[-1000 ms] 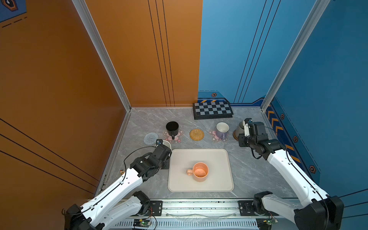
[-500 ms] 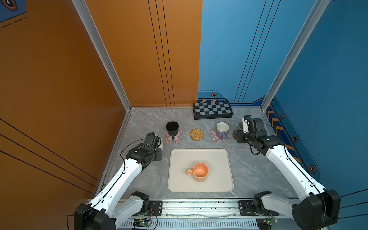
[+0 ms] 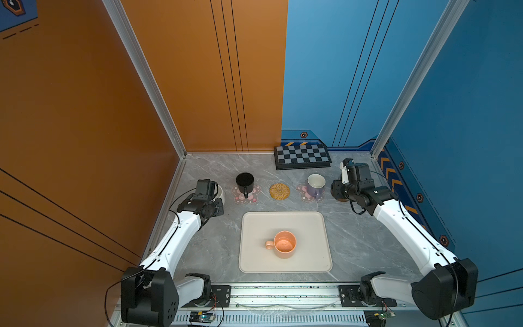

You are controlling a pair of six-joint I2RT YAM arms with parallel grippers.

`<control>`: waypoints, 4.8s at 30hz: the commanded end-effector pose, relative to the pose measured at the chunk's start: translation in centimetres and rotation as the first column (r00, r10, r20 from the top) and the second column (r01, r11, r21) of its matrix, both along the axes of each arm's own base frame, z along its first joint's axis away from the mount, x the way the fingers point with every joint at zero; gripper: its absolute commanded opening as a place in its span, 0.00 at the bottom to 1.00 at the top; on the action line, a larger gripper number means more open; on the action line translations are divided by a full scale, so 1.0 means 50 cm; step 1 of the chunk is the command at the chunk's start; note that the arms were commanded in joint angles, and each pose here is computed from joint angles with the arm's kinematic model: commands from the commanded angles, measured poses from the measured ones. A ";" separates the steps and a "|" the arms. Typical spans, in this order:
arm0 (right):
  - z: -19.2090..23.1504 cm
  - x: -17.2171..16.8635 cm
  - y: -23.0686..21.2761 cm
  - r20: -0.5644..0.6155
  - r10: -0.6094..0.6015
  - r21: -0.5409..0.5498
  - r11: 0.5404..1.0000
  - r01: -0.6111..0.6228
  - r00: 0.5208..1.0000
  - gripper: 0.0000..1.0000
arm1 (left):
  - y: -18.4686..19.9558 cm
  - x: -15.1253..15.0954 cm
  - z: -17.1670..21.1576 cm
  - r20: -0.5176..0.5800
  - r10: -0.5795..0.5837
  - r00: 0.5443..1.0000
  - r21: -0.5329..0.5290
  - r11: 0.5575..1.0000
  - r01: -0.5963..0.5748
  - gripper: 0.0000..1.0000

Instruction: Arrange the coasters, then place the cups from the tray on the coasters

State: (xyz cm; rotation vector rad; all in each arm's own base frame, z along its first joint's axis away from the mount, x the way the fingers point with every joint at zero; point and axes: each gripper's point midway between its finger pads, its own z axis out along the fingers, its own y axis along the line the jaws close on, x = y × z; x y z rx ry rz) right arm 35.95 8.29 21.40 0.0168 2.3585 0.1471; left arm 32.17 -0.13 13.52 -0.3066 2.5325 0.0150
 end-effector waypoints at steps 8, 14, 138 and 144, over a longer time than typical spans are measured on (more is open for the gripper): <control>0.018 0.014 0.018 -0.002 0.017 0.035 0.999 -0.017 1.000 0.52 | 0.029 0.140 0.067 0.189 0.002 0.982 0.001 1.000 -0.002 0.00; 0.011 0.017 0.024 -0.029 0.039 0.023 0.999 -0.038 0.999 0.53 | 0.042 0.182 0.069 0.199 0.014 0.980 0.012 1.000 -0.016 0.00; -0.012 -0.016 0.026 -0.070 0.062 0.008 0.998 -0.062 0.996 0.57 | 0.099 0.111 -0.166 -0.149 0.112 0.983 0.034 0.994 -0.108 0.29; -0.013 -0.019 0.027 -0.073 0.060 0.010 0.998 -0.060 0.995 0.57 | 0.095 0.111 -0.149 -0.125 0.106 0.986 0.023 0.994 -0.104 0.34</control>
